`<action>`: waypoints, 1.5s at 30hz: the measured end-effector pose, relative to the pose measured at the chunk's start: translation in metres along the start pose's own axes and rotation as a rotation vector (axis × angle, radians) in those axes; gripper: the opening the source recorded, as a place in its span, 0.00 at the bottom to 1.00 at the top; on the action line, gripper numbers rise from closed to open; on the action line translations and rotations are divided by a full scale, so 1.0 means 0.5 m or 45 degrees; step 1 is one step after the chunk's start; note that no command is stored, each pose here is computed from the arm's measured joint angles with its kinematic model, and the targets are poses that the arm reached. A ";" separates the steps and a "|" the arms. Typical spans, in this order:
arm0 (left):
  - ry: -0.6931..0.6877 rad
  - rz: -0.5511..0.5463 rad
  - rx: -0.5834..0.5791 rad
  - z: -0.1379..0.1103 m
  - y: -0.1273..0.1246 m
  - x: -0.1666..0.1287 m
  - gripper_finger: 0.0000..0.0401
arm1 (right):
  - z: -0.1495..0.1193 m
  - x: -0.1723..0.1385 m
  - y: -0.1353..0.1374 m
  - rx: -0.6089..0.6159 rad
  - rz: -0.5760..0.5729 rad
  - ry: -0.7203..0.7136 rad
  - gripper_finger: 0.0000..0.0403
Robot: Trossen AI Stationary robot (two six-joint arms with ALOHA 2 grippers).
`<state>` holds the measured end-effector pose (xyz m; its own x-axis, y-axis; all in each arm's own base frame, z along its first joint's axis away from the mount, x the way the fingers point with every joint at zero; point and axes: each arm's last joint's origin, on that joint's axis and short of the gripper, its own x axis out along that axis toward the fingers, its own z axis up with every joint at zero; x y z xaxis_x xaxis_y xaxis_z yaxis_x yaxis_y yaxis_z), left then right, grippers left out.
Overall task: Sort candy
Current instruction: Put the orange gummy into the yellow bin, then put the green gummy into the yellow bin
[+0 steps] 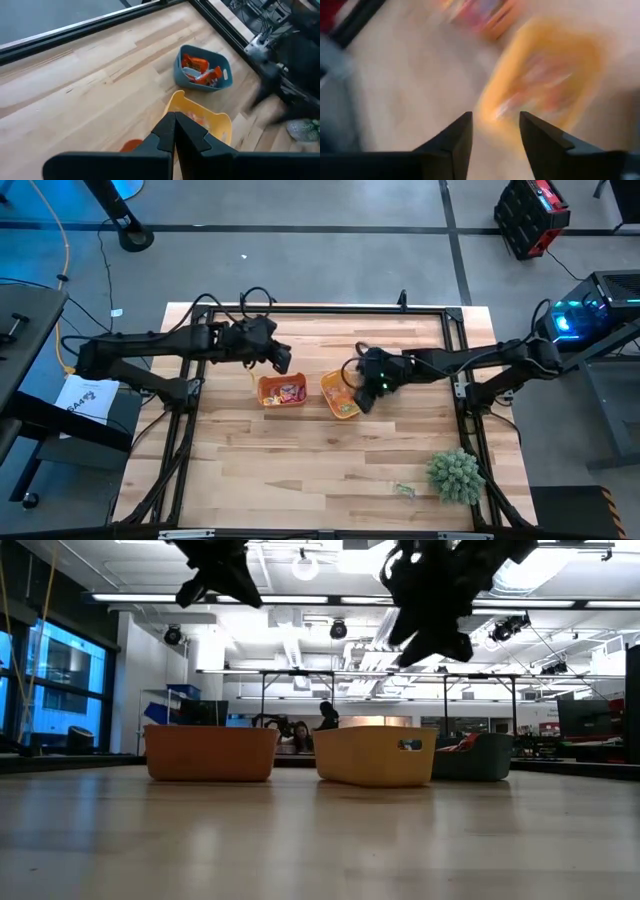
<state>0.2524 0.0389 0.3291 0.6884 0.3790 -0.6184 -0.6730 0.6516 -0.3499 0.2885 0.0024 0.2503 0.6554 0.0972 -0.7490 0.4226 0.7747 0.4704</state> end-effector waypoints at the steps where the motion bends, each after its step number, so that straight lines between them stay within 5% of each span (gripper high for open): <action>1: 0.002 -0.002 0.005 -0.001 0.000 -0.003 0.00 | -0.012 0.001 0.011 -0.016 0.086 0.090 0.41; 4: 0.008 -0.012 0.038 -0.004 -0.003 -0.007 0.00 | -0.074 0.002 0.058 -0.064 0.207 0.330 0.42; 10: 0.009 -0.015 0.052 -0.006 -0.005 -0.007 0.00 | -0.253 -0.002 0.121 -0.143 0.160 0.684 0.41; 16: 0.004 -0.004 0.074 -0.002 0.000 -0.005 0.00 | -0.374 0.013 0.129 -0.009 0.130 0.810 0.40; 21: -0.004 0.011 0.073 0.004 0.006 -0.003 0.00 | -0.413 0.053 0.117 0.030 0.088 0.837 0.40; 30: -0.004 0.013 0.072 0.004 0.007 -0.003 0.00 | -0.446 0.123 0.101 0.013 -0.008 0.886 0.39; 34: -0.005 0.013 0.072 0.004 0.007 -0.003 0.00 | -0.437 0.130 0.090 0.055 -0.077 0.864 0.21; 37: -0.009 0.010 0.090 0.005 0.006 -0.003 0.00 | -0.400 0.123 0.086 0.020 -0.114 0.766 0.04; 41: -0.046 -0.016 0.100 0.011 0.004 -0.006 0.00 | -0.321 0.095 0.071 -0.070 -0.226 0.630 0.02; 45: -0.085 -0.046 0.105 0.021 0.007 -0.017 0.00 | -0.208 0.039 0.085 -0.238 -0.147 0.411 0.02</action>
<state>0.2469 0.0450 0.3403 0.7302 0.3956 -0.5571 -0.6248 0.7166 -0.3101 0.2541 0.1024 0.2072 0.3669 0.1712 -0.9144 0.3412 0.8897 0.3034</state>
